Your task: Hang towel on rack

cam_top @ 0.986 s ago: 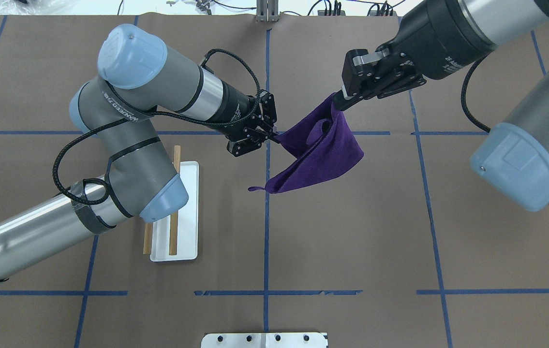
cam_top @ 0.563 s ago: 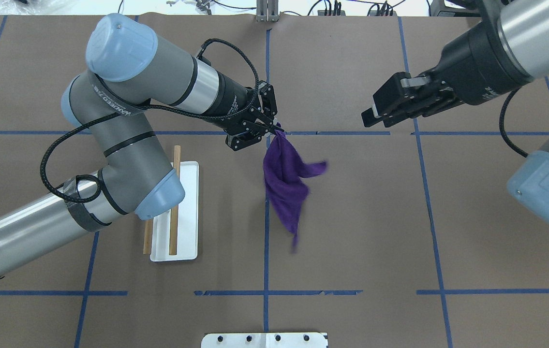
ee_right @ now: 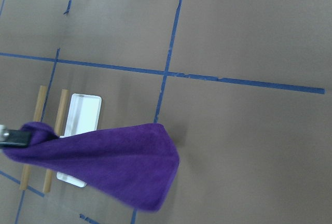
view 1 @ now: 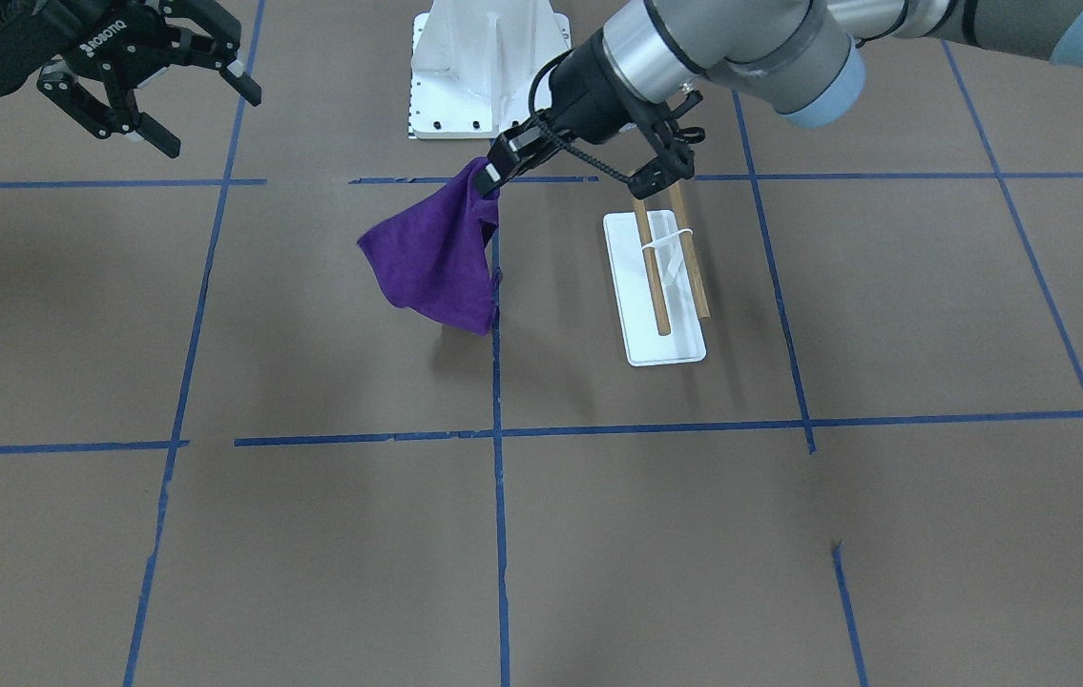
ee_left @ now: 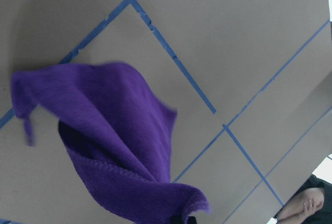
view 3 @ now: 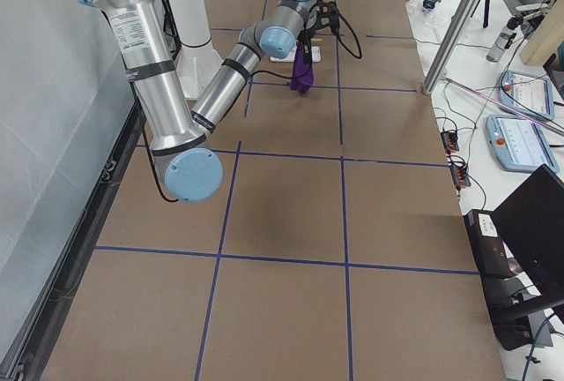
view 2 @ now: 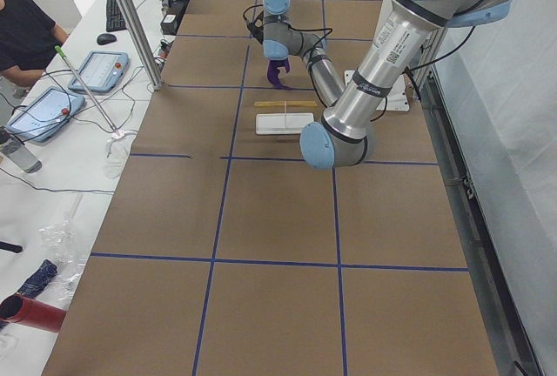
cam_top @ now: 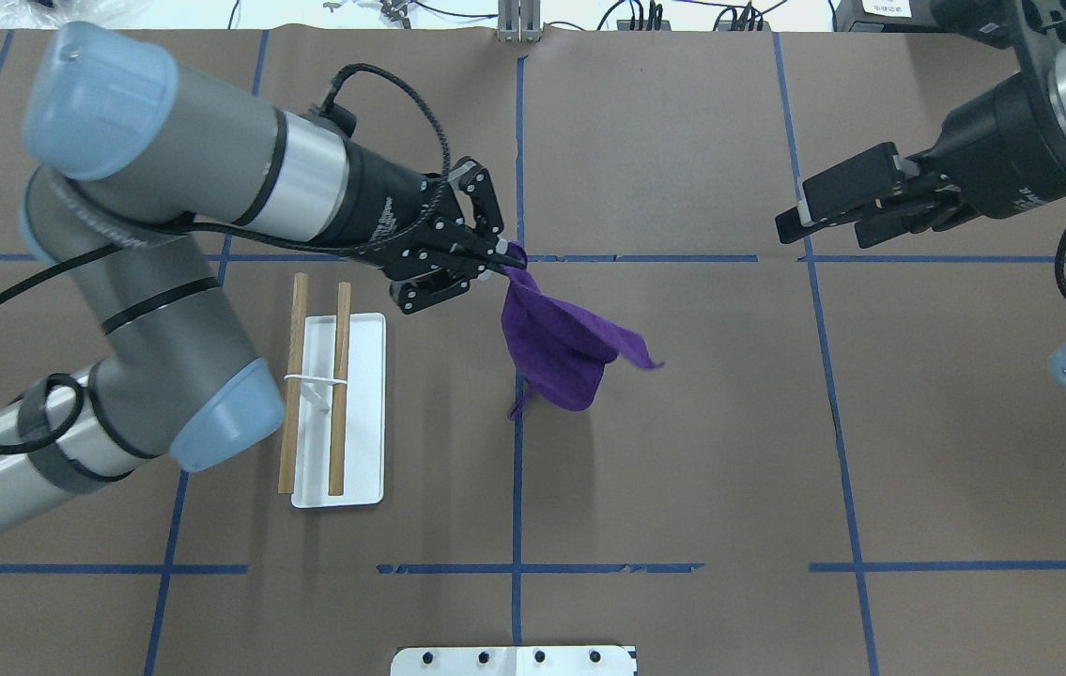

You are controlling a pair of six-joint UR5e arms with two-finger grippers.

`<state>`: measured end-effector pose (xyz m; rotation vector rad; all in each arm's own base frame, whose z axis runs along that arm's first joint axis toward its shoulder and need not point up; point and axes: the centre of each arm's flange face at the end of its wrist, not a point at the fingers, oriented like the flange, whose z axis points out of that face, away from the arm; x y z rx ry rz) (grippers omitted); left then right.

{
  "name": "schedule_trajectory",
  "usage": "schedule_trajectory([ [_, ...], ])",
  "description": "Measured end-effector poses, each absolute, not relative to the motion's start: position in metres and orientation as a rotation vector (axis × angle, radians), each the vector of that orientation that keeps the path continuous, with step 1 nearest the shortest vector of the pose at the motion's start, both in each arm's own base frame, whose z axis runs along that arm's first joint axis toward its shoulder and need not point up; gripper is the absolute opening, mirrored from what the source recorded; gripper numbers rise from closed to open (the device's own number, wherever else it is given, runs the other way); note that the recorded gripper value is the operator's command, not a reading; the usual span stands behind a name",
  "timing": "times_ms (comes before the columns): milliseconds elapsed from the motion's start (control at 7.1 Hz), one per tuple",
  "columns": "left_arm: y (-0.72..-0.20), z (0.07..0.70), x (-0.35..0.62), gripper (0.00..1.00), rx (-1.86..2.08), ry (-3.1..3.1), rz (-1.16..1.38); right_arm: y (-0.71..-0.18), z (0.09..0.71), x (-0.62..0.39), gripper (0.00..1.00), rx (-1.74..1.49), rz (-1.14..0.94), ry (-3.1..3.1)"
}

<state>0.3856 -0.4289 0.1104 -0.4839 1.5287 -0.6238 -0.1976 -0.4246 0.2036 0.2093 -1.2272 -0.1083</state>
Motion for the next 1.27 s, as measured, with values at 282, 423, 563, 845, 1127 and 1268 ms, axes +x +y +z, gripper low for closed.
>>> schedule_trajectory([
  [282,-0.414,0.160,0.332,0.00,-0.368,1.517,-0.541,-0.431,0.239,-0.188,1.00,0.225,-0.114,-1.195],
  [423,-0.414,0.195,0.310,0.00,-0.313,1.481,-0.499,-0.435,0.247,-0.185,1.00,0.230,-0.115,-1.186],
  [563,-0.414,0.235,0.292,0.00,-0.264,1.436,-0.466,-0.437,0.250,-0.184,1.00,0.233,-0.112,-1.181],
  [845,-0.404,0.314,0.264,0.00,-0.178,1.387,-0.399,-0.440,0.254,-0.181,1.00,0.233,-0.104,-1.175],
  [1127,-0.396,0.381,0.238,0.00,-0.135,1.377,-0.330,-0.444,0.258,-0.177,1.00,0.232,-0.091,-1.169],
  [1268,-0.399,0.403,0.223,0.00,-0.129,1.375,-0.309,-0.445,0.259,-0.175,1.00,0.233,-0.086,-1.168],
])
